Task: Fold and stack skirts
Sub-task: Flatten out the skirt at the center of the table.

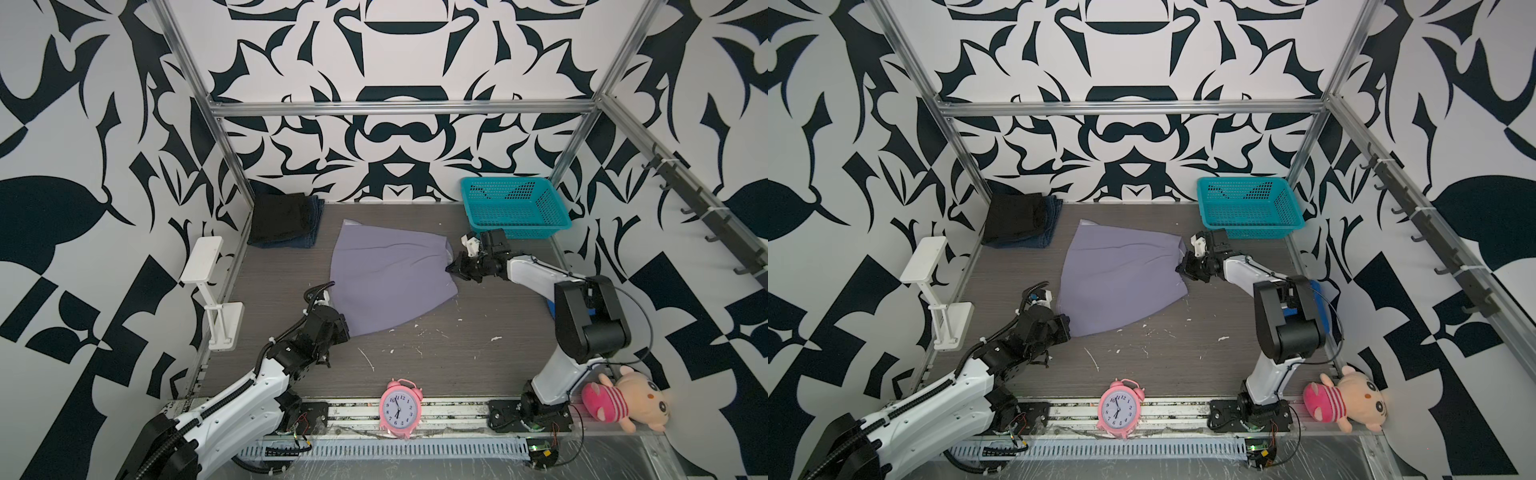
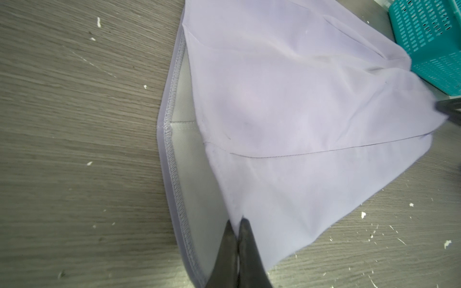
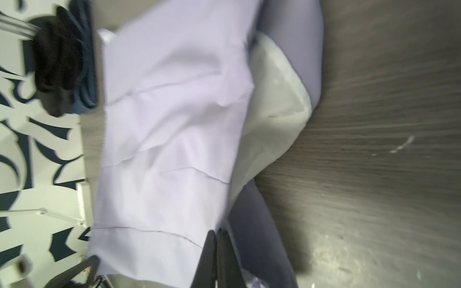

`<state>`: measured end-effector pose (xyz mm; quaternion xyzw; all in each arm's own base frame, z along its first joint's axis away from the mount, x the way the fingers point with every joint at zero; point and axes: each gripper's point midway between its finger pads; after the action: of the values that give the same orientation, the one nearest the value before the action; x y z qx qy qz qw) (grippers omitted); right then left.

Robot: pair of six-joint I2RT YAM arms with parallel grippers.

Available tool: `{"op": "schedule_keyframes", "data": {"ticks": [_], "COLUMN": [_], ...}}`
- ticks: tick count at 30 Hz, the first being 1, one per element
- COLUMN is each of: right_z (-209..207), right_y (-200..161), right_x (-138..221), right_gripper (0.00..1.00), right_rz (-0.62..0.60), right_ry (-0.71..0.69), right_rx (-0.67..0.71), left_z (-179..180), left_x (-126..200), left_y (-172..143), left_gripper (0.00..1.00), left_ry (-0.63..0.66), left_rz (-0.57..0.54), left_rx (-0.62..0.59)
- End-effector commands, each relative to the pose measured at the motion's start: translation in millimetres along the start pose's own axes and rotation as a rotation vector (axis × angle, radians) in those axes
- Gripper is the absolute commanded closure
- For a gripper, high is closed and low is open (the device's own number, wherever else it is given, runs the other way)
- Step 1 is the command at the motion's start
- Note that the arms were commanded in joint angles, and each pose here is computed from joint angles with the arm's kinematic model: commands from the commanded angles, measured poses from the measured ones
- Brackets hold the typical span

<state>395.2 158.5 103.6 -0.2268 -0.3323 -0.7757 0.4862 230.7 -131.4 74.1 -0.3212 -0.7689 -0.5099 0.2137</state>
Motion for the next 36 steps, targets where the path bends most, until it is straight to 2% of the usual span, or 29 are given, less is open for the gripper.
{"op": "schedule_keyframes", "data": {"ticks": [1, 11, 17, 19, 21, 26, 30, 33, 36], "right_z": [27.8, 73.3, 70.1, 72.4, 81.4, 127.8, 161.6, 159.0, 136.4], "right_y": [8.1, 18.7, 15.9, 14.9, 18.2, 35.3, 46.2, 46.7, 39.8], "right_x": [34.0, 83.2, 77.8, 79.3, 88.7, 133.4, 167.8, 166.4, 143.9], "right_gripper": [1.0, 1.0, 1.0, 1.0, 1.0, 1.0, 1.0, 1.0, 1.0], "right_rz": [-0.049, -0.137, -0.125, -0.129, -0.152, -0.238, -0.303, -0.305, -0.274], "right_ry": [0.056, 0.177, 0.189, 0.201, 0.222, 0.323, 0.385, 0.373, 0.339], "right_rx": [0.014, 0.082, 0.073, 0.077, 0.092, 0.137, 0.185, 0.182, 0.146], "left_z": [-1.2, -13.6, -2.4, -2.6, -5.9, -32.2, -59.7, -73.5, -71.1], "left_x": [3.3, 29.4, 27.9, 33.0, 46.4, 88.9, 110.8, 112.0, 97.9], "left_y": [11.4, 51.0, 29.8, 32.6, 49.5, 103.1, 136.9, 146.4, 136.8], "left_gripper": [1.0, 1.0, 1.0, 1.0, 1.0, 1.0, 1.0, 1.0, 1.0], "left_ry": [0.006, -0.016, -0.011, -0.024, -0.032, -0.072, -0.094, -0.116, -0.114], "left_rz": [-0.041, -0.18, -0.117, -0.137, -0.205, -0.38, -0.454, -0.461, -0.428], "left_rx": [-0.001, -0.081, -0.029, -0.022, -0.034, -0.2, -0.348, -0.392, -0.387]}}
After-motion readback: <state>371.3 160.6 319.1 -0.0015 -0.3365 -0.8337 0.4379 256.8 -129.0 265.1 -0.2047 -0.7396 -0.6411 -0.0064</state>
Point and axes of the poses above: each gripper's point midway between its finger pads, its own x axis back along the fingers, its own z axis along the line the jaws close on, y = z × x, and after that the axes turned 2 degrees about -x, right-handed
